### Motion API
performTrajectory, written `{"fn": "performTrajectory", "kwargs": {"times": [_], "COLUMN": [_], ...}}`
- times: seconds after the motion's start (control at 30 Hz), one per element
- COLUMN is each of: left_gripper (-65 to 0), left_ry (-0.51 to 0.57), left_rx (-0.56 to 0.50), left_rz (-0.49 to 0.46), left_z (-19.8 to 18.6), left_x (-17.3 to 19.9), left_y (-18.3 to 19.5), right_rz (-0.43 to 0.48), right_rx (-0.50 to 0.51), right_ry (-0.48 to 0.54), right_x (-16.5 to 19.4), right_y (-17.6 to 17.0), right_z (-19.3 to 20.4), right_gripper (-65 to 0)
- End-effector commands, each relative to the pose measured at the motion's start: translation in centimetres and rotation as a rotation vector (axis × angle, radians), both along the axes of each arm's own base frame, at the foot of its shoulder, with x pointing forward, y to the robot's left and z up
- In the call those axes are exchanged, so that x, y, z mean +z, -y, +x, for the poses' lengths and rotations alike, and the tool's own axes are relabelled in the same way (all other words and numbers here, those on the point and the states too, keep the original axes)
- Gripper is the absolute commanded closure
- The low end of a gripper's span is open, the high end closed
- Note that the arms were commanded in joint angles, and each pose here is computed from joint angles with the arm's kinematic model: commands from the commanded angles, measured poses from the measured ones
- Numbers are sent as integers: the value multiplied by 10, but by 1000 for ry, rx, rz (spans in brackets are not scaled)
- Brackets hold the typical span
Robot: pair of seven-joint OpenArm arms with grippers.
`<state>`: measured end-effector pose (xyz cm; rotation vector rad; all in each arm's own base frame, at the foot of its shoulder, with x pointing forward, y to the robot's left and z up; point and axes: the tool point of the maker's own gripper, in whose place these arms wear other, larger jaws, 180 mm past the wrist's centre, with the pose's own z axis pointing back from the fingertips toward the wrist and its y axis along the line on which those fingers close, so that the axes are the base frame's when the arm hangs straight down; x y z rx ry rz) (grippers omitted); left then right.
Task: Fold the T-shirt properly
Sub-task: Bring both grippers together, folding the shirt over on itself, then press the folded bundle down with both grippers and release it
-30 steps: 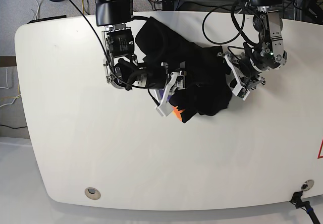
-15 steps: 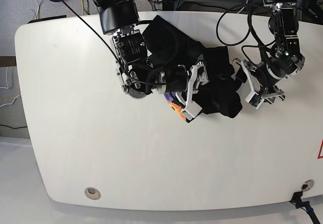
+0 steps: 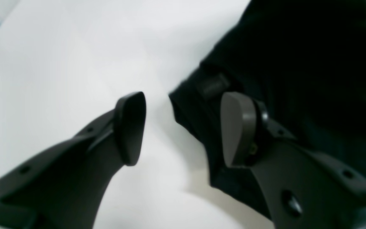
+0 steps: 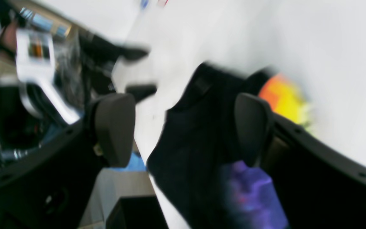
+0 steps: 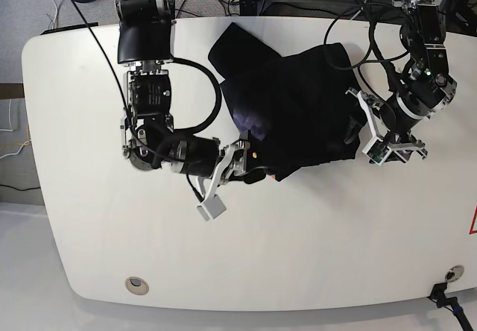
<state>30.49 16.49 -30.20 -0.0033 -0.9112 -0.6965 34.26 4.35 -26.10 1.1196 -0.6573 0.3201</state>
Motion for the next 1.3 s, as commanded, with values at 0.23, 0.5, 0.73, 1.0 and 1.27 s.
{"fn": "performTrajectory", "kwargs": {"times": [0.23,0.5,0.73,1.0,1.27], "left_gripper": [-339,-339,-339,-339,-339], "left_ry": [-126,-210,-239,-251,-247], "left_rx": [-68,-43,-43,-38,-37], "left_rz": [-147,-180,-210,-177,-173], "left_z": [-45,-53,-53,-44,-43], "left_x": [-38,-65,-83,-90,-89], "left_y": [65,67,65,49,47], "right_rz": [140,201,191,208,447], "right_rx": [-178,-263,-275,-253,-156], "right_ry": [-29,-178,-283,-255,-225], "right_x": [1,-42,-75,-60,4], "right_y": [20,14,13,14,-9], "right_z": [41,50,43,46,47], "right_gripper": [-469,-268,-119,-118,-118]}}
